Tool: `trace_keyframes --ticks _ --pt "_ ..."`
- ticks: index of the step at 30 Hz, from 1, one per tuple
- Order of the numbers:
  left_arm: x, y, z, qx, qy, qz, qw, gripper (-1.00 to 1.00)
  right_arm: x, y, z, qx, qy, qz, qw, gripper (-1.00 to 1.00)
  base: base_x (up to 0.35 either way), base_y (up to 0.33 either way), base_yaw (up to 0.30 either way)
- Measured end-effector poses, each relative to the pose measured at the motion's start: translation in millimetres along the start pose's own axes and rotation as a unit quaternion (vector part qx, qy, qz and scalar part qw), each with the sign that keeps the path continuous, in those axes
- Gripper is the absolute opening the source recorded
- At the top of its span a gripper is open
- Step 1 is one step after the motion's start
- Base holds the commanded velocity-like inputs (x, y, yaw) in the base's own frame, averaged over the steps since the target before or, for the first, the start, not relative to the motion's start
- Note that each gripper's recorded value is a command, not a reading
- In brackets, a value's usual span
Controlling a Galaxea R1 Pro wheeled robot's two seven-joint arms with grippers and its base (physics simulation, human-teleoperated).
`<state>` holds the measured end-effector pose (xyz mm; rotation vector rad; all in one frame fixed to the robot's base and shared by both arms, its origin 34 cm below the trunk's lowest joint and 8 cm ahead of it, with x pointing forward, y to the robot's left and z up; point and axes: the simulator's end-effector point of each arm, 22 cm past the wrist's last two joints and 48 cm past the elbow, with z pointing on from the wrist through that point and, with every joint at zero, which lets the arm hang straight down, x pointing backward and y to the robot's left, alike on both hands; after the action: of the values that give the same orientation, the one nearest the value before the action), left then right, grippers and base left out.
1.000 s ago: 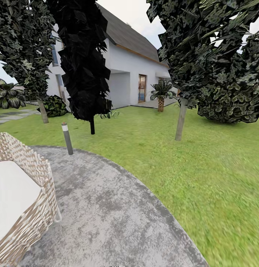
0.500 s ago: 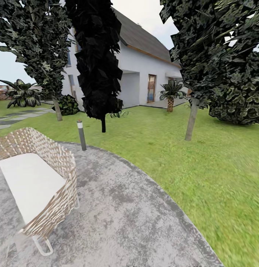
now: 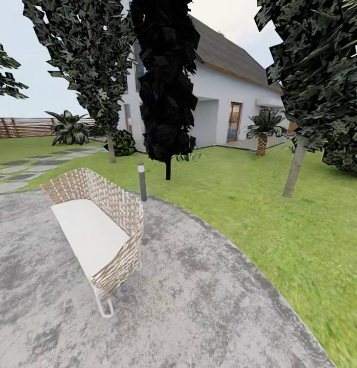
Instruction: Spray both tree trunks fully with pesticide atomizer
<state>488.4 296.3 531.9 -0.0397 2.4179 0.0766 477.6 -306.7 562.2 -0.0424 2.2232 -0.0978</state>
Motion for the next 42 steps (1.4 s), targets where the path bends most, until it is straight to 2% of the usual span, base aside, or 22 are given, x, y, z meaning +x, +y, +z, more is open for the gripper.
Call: trace_keyframes --ticks 15,42 --pt "0 0 0.0 0.0 0.0 -0.002 1.0 1.0 13 2 -2.8 -0.002 0.014 0.0 0.9999 1.0 -0.313 -0.001 0.278" --pt "-1 0 -0.1 0.0 -0.001 -0.003 1.0 1.0 13 5 -3.3 -0.005 0.015 -0.001 0.9999 1.0 -0.008 -0.001 0.281"
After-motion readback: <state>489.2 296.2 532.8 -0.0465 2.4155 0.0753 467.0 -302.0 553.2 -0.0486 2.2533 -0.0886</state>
